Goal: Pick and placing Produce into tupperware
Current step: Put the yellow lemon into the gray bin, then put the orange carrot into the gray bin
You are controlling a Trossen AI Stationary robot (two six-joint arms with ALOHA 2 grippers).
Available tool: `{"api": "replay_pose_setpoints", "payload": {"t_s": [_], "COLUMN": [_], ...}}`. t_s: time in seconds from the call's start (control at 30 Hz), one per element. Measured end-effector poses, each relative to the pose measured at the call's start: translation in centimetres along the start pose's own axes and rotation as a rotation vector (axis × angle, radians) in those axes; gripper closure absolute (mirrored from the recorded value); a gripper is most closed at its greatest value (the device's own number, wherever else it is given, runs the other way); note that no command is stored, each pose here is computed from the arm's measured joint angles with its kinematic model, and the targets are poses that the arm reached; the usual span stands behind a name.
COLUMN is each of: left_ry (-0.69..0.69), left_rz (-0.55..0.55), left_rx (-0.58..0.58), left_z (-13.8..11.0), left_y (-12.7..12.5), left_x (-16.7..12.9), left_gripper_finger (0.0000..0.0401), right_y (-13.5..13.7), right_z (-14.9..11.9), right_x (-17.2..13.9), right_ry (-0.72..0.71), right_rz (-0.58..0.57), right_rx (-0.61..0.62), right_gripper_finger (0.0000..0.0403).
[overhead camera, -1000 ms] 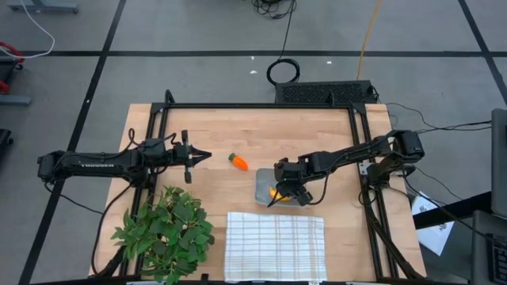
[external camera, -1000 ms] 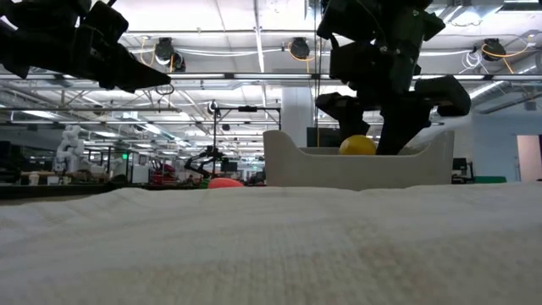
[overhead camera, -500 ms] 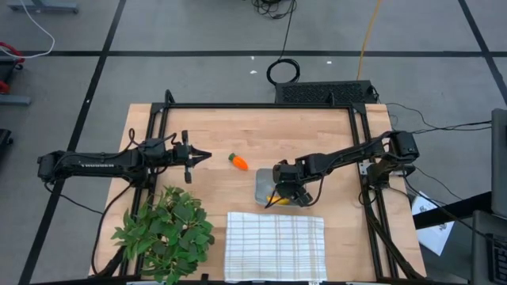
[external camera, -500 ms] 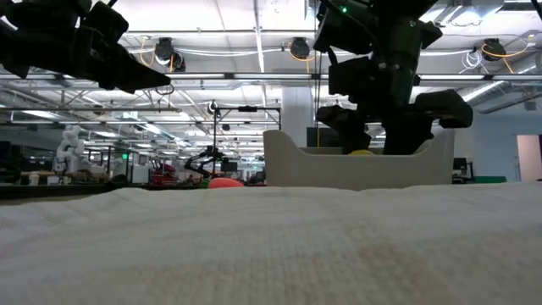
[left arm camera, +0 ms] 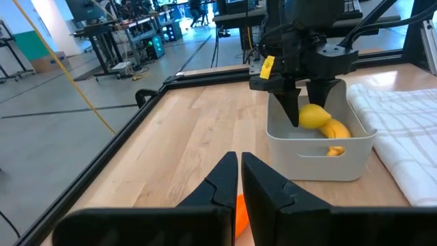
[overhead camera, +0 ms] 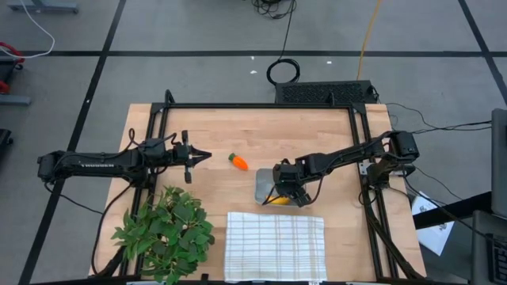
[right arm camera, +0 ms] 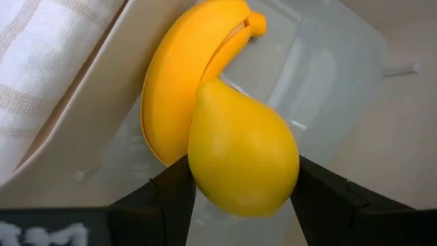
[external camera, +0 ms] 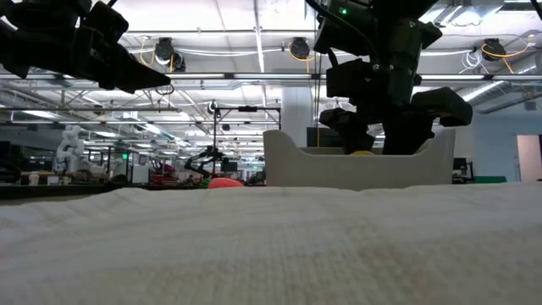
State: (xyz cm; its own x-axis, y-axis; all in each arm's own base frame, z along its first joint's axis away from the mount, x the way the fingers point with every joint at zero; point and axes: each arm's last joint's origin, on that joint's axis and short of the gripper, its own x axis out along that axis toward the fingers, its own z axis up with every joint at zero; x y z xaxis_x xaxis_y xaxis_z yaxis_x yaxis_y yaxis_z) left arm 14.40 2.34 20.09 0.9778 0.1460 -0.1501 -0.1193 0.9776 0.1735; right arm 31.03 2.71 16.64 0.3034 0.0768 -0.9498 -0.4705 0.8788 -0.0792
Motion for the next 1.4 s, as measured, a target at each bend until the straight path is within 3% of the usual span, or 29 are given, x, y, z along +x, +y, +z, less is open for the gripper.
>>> {"api": "replay_pose_setpoints", "payload": {"t_s": [0.23,1.1,1.4], "left_ry": [0.0,-0.001,-0.001], "left_rz": [0.0,0.0,0.0], "left_rx": [0.0,-0.005,-0.005], "left_z": [0.0,0.0,0.0], "left_y": [0.0,0.0,0.0], "left_x": [0.0,0.0,0.0], "left_gripper_finger": [0.0375,0.0375,0.0375], "right_y": [0.0,0.0,-0.6], "right_z": [0.0,-0.2,1.0], "right_x": [0.0,0.0,-2.1], "right_ry": [0.002,0.02,0.078], "right_rz": [0.001,0.009,-0.029], "right_rx": [0.015,0.038,0.04], "right_gripper_finger": [0.0183,0.0179,0.0179]}}
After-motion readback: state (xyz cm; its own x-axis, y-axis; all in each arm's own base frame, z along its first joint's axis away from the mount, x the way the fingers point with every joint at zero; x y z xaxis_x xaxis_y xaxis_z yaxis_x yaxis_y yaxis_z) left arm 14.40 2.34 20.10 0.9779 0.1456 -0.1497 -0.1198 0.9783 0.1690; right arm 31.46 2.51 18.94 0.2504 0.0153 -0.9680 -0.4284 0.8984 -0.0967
